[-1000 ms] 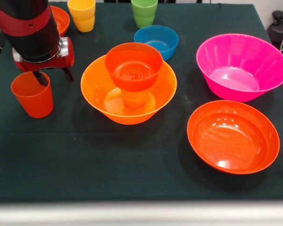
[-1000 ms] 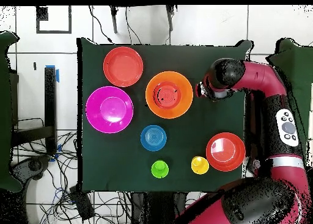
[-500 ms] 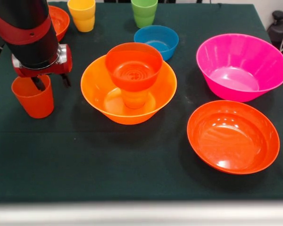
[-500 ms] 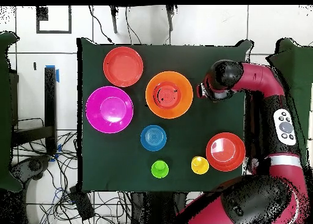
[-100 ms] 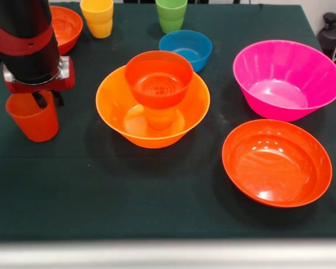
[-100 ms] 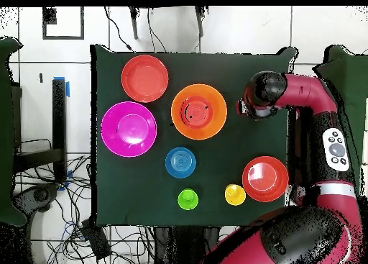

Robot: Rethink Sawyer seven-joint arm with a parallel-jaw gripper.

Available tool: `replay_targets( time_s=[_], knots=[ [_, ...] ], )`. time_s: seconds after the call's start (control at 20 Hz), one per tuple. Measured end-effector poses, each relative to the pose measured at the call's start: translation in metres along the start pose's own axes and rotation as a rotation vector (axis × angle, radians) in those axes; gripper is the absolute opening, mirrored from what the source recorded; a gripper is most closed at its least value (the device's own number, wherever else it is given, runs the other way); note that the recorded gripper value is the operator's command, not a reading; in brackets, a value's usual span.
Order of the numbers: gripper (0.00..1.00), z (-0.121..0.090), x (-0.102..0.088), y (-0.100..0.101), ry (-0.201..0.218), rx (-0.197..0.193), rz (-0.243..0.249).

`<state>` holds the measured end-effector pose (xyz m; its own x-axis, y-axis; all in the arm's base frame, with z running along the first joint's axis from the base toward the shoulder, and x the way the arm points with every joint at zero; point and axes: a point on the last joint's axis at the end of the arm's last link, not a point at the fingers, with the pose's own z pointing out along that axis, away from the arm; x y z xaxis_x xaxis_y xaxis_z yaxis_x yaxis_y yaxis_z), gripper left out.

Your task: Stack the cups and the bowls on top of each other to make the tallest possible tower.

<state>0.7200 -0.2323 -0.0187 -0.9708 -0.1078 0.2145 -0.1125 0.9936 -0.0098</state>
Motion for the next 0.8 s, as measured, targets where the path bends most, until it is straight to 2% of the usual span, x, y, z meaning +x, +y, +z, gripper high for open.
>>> replay_targets(
  time_s=[0.8],
  knots=[
    [0.00, -0.0113, -0.0009, -0.0059, -0.010, 0.019, 0.003]
  ],
)
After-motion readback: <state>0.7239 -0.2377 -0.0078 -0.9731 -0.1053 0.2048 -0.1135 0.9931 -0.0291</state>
